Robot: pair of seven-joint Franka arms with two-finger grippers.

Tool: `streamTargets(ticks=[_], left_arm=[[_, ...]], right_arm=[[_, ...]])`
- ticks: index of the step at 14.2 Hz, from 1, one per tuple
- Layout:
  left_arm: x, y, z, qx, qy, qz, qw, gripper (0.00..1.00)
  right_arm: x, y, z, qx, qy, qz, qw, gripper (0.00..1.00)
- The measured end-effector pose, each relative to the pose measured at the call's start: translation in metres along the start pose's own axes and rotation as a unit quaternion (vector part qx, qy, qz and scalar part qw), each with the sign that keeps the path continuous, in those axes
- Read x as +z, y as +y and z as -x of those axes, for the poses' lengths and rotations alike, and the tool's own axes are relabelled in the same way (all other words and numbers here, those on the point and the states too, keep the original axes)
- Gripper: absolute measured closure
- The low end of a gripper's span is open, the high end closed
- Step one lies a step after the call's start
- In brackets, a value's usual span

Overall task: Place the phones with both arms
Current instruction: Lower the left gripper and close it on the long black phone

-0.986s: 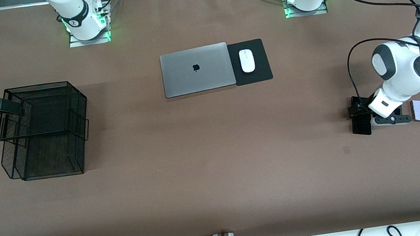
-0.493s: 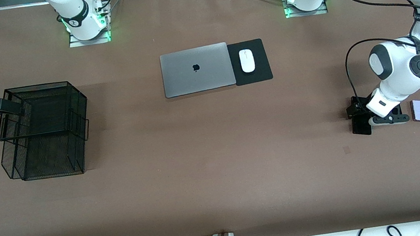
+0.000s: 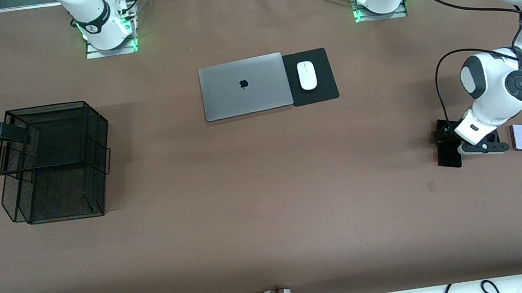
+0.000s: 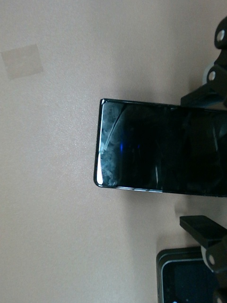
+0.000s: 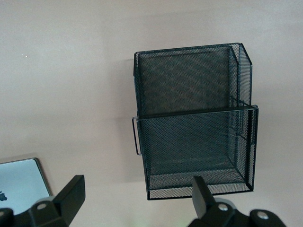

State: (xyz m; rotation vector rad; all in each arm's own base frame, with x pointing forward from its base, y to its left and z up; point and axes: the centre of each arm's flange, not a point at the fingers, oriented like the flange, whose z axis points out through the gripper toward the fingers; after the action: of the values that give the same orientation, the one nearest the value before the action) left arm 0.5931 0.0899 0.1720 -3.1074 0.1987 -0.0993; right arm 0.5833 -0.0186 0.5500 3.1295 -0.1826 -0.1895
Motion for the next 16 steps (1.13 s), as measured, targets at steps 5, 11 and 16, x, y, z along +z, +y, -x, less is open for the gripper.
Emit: streamTargets(ticks=[5,11,16], left_arm=[[0.014,0.015,0.001,0.024,-0.010,-0.001,1.000,0.00],[0.015,0.016,-0.001,0.030,-0.010,-0.003,0.999,0.00],[0.010,0.014,-0.003,0.029,-0.008,-0.005,1.000,0.18]], right_arm=[[0.000,0.000,0.000,0.000,0.000,0.000,1.000,0.00],[0.000,0.000,0.000,0.000,0.000,0.000,1.000,0.00],[0.000,0.000,0.000,-0.001,-0.001,0.000,1.000,0.00]])
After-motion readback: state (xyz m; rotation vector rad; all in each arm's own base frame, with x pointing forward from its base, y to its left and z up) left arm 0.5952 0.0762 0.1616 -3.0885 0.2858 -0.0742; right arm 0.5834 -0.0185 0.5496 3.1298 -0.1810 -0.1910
